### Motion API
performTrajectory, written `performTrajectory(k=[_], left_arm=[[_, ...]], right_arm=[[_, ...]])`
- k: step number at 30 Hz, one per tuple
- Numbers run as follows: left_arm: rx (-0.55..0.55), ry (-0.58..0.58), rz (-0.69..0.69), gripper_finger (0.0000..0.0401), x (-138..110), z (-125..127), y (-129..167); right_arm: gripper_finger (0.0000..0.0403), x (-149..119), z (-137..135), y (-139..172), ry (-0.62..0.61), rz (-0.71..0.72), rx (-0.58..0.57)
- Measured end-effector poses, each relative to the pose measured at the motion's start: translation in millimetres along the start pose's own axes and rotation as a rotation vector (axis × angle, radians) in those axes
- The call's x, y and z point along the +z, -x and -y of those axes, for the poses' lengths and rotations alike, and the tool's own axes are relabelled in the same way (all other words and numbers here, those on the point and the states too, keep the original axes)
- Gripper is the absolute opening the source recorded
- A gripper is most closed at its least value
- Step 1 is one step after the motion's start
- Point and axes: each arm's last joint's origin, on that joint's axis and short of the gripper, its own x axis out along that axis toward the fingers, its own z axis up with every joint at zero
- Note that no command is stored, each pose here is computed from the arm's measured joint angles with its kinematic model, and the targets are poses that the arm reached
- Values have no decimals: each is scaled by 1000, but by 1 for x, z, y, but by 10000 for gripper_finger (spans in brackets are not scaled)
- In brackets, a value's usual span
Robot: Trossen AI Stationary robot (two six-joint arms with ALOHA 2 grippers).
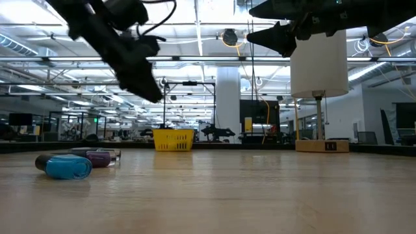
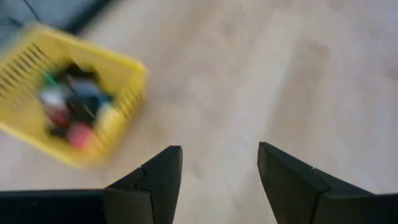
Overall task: Pick & Place Nail Polish
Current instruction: Put the light violet nail polish bottle into the yellow bin
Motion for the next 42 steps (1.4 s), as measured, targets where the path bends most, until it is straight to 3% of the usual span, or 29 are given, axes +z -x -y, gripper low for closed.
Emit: performTrajectory(k=[2, 7, 12, 20, 33, 42], left_arm=[[-28, 49, -78, 207, -10, 12, 9], [-63, 310, -287, 207, -34, 38, 20], [12, 468, -432, 207, -54, 54, 13], [144, 543, -514, 207, -71, 58, -10], [219, 574, -622, 203, -87, 60, -27], [237, 577, -629, 110, -89, 59, -27]], right_arm=[[320, 0, 0, 0, 0, 0, 0], [320, 0, 0, 0, 0, 1, 0], [320, 0, 0, 0, -1, 2, 0], [320, 1, 0, 0, -9, 11, 2], [320, 1, 0, 0, -11, 11, 1], [320, 1, 0, 0, -10, 9, 1]])
